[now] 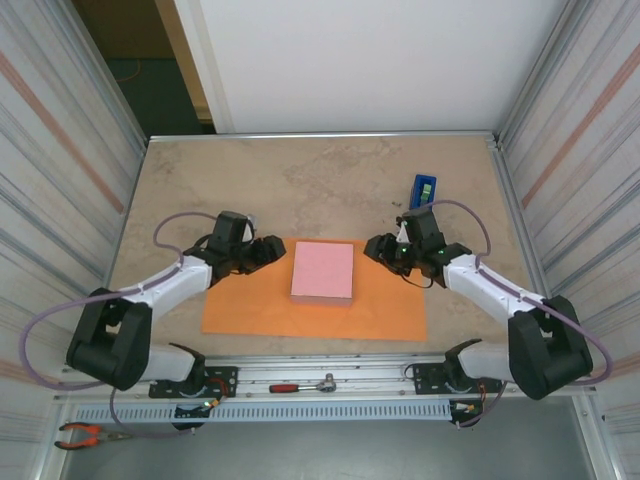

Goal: Wrap the gift box in paper

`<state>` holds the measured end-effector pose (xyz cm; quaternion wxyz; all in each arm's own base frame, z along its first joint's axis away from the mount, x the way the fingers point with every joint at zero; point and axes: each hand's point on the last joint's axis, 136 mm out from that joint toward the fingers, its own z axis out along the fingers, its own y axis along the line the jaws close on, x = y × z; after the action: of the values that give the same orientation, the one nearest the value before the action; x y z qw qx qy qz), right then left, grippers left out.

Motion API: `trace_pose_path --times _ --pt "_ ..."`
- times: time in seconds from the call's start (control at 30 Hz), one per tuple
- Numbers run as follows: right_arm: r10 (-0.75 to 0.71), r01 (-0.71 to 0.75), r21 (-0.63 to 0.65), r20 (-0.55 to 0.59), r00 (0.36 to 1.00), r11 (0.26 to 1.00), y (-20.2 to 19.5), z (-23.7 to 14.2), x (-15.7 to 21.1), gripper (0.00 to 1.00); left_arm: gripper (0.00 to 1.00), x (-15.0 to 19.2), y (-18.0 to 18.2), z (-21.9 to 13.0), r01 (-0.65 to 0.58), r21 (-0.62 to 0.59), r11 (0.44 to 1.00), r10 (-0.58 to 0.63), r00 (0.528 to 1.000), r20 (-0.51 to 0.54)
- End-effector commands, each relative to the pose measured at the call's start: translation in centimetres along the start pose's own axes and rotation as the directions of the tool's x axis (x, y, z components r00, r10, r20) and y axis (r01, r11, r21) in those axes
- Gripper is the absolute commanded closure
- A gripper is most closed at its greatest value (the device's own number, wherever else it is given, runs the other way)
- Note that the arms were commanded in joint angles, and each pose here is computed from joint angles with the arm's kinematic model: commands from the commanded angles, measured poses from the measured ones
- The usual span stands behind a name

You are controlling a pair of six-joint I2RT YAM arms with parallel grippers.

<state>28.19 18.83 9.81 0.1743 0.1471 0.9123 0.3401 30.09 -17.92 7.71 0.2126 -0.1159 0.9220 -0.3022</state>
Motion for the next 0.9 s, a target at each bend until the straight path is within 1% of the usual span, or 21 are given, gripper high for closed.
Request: trace_pose_path --times 0.0,0.1,0.17,0.3,0.47,0.6,0.87 --pt "-0.006 0.008 0.029 -0.08 0.997 1.0 -1.6 1.1 1.3 0.73 0.37 0.8 0.8 1.3 0.039 0.012 0.999 -0.038 0.999 -0.028" --pt "0.0 0.004 0.044 -0.111 0.994 0.999 -2.3 2.5 1.5 0.86 0.37 1.1 2.1 1.9 0.056 -0.019 0.998 -0.057 0.998 -0.023" --pt "0.005 0.001 0.048 -0.127 0.992 0.999 -2.6 3.4 1.6 0.92 0.37 1.1 3.1 2.1 0.07 -0.045 0.997 -0.071 0.997 -0.018" --pt "0.02 -0.008 0.079 -0.159 0.987 0.997 -3.9 5.3 1.7 0.99 0.37 0.9 5.2 2.4 0.11 -0.086 0.99 -0.111 0.994 -0.005" --pt "0.034 -0.015 0.103 -0.192 0.981 0.995 -4.7 7.5 1.3 1.0 0.37 0.5 7.0 2.6 0.157 -0.111 0.981 -0.157 0.988 0.005" --pt "0.038 -0.017 0.107 -0.198 0.979 0.994 -4.6 8.9 0.3 1.0 0.37 -0.3 8.1 2.7 0.182 -0.134 0.974 -0.18 0.983 0.023" --pt "0.04 -0.017 0.132 -0.173 0.984 0.991 -5.1 11.1 -4.2 1.0 0.37 -3.8 9.6 3.2 0.151 -0.191 0.97 -0.143 0.988 0.057"
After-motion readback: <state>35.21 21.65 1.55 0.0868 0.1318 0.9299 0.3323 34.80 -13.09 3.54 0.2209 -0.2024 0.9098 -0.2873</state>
